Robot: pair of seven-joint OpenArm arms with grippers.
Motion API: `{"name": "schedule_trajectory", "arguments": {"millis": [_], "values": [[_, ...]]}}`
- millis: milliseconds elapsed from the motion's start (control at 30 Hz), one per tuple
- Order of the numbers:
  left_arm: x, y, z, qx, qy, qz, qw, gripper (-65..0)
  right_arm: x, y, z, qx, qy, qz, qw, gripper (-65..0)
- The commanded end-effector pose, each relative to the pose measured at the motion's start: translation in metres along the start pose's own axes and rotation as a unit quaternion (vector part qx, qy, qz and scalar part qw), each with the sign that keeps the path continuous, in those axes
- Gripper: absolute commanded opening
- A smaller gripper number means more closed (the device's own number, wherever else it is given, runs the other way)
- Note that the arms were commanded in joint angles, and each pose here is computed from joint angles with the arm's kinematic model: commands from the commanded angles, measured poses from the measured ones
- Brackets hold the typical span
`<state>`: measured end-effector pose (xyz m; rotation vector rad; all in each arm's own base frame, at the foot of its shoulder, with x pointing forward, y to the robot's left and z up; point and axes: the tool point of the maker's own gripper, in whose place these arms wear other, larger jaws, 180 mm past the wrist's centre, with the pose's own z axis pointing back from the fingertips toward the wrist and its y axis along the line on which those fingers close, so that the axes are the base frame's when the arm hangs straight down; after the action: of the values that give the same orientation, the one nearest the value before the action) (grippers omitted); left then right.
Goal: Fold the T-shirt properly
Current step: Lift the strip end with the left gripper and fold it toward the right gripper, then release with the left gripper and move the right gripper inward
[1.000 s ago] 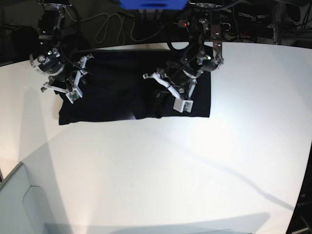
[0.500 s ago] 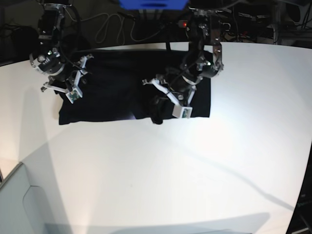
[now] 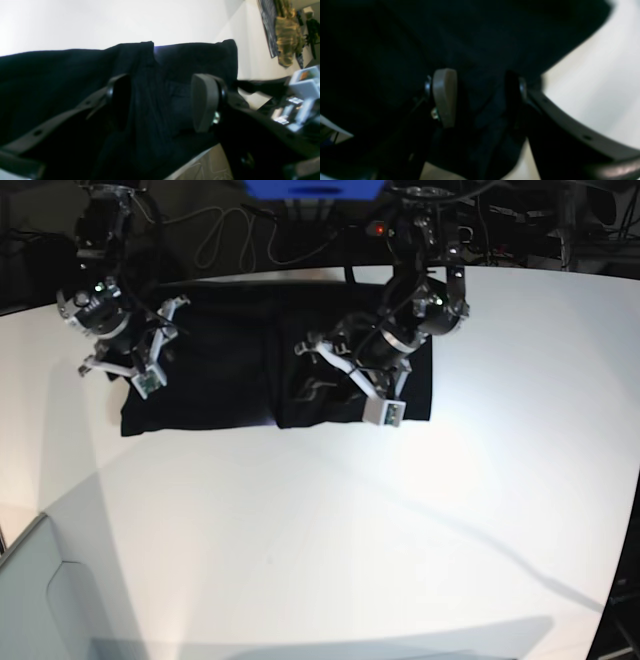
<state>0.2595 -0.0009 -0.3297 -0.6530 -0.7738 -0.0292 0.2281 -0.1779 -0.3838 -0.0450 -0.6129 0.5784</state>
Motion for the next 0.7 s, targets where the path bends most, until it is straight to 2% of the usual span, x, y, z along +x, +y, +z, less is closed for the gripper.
{"name": "schedule_trajectory", "arguments": {"millis": [0,100,267,467,667], "values": [[0.016,0.002,0.008,0.001,-0.026,-0.010,1.000,-28.7,0.016,-0.007,0.009,-0.011,-0.028,0.015,0.9994,-35.7],[0.026,0.038,0.024,0.048,-0.039,-0.013,0.998,-28.7,0.026,-0.021,0.025,-0.041,-0.045,0.016,0.9980,-31.8],[0.033,0.110,0.064,0.145,-0.059,0.007,0.988,-28.7,0.013,-0.040,0.033,-0.078,-0.044,-0.046,0.9950,-17.7],[0.032,0.159,0.096,0.210,-0.061,0.020,0.976,-28.7,-0.007,-0.038,0.011,-0.055,-0.019,-0.083,0.9948,-16.9],[0.010,0.185,0.097,0.231,-0.040,0.059,0.970,-28.7,-0.038,-0.053,-0.011,-0.049,0.013,-0.146,0.9880,-16.8]]}}
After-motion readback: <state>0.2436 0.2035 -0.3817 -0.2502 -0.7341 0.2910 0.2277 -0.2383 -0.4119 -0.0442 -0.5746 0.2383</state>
